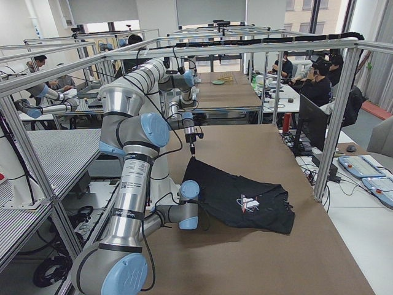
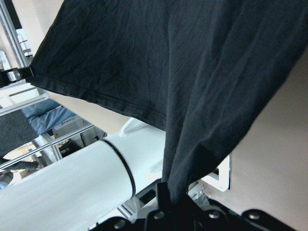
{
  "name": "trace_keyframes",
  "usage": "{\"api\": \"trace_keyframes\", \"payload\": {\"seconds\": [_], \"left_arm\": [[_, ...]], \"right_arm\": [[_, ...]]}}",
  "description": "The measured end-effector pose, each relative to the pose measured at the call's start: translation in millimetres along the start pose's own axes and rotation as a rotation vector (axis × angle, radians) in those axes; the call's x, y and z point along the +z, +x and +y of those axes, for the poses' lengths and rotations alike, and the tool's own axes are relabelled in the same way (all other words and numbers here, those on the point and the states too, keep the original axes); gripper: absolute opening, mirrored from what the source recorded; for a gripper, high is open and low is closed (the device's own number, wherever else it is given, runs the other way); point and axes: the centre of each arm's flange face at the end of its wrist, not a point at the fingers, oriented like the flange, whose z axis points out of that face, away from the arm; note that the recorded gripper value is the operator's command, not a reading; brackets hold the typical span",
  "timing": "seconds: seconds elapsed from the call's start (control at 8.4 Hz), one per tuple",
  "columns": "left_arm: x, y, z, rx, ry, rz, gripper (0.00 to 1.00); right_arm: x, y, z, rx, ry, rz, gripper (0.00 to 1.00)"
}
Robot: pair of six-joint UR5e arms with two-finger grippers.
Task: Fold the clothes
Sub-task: 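Lift the hem with both grippers and carry it toward the collar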
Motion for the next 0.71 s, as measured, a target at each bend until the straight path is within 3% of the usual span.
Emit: {"api": "trace_keyframes", "payload": {"seconds": [0.24,0.36,0.71], "left_arm": [[-25,11,18,0.004,-0.065,0.03,0.0],[-28,12,20,0.003,-0.073,0.033,0.0],[-7,20,-7,-0.009,-0.011,0.053,0.0]], "right_arm": [[-20,8,22,-0.004,-0.076,-0.073,0.0],[-26,14,19,0.001,-0.071,-0.083,0.0],[-41,33,-44,0.021,0.081,-0.071,0.0]]}}
